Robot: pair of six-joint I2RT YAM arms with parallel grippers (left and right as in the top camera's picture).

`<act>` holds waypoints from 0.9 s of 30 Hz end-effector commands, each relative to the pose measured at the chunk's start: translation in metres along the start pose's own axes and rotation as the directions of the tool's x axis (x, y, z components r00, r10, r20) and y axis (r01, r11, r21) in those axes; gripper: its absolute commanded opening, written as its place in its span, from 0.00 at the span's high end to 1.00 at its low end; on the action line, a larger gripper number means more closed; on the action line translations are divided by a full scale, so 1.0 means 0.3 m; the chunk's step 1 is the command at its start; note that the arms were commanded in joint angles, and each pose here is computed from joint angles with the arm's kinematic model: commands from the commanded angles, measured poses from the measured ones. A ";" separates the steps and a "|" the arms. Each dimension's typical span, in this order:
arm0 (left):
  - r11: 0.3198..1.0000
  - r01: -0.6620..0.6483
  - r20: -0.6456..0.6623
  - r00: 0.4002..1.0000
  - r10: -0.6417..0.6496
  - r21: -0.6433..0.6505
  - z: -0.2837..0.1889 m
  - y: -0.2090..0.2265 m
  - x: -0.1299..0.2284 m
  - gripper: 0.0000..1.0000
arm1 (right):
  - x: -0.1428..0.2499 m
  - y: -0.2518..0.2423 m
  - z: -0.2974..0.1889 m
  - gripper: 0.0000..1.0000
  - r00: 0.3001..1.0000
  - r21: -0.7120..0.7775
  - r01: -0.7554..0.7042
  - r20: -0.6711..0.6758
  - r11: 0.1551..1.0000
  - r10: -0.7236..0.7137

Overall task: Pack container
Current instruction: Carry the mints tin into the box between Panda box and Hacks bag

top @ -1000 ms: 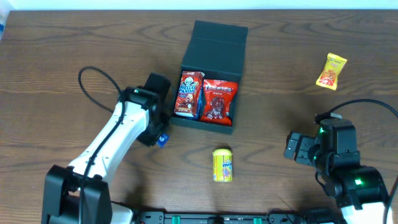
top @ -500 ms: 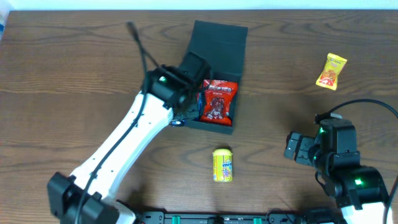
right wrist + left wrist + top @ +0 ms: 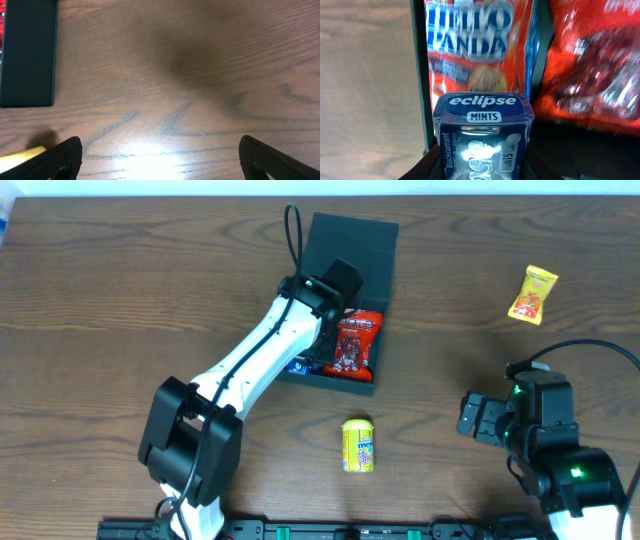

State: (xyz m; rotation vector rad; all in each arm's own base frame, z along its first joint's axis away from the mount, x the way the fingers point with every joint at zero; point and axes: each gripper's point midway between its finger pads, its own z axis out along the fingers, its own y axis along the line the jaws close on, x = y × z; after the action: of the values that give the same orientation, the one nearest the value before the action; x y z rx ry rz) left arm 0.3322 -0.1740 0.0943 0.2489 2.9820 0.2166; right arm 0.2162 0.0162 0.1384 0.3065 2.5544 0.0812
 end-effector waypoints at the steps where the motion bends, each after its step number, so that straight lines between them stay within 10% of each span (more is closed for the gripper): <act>1: 1.000 0.003 0.040 0.999 -0.003 -0.013 -0.003 0.020 -0.053 0.94 | -0.004 -0.007 -0.003 0.01 1.000 0.007 0.005 0.005 1.000 -0.005; 27: 1.000 -0.031 0.012 0.999 0.031 0.003 0.076 0.004 -0.059 0.94 | -0.004 -0.007 -0.003 0.01 1.000 0.007 0.005 0.005 1.000 -0.005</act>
State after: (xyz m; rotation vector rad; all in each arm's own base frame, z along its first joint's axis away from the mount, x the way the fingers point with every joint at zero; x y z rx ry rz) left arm 0.3576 -0.1770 0.0882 0.2685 2.9259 0.1755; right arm 0.2161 0.0162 0.1383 0.3065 2.5548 0.0811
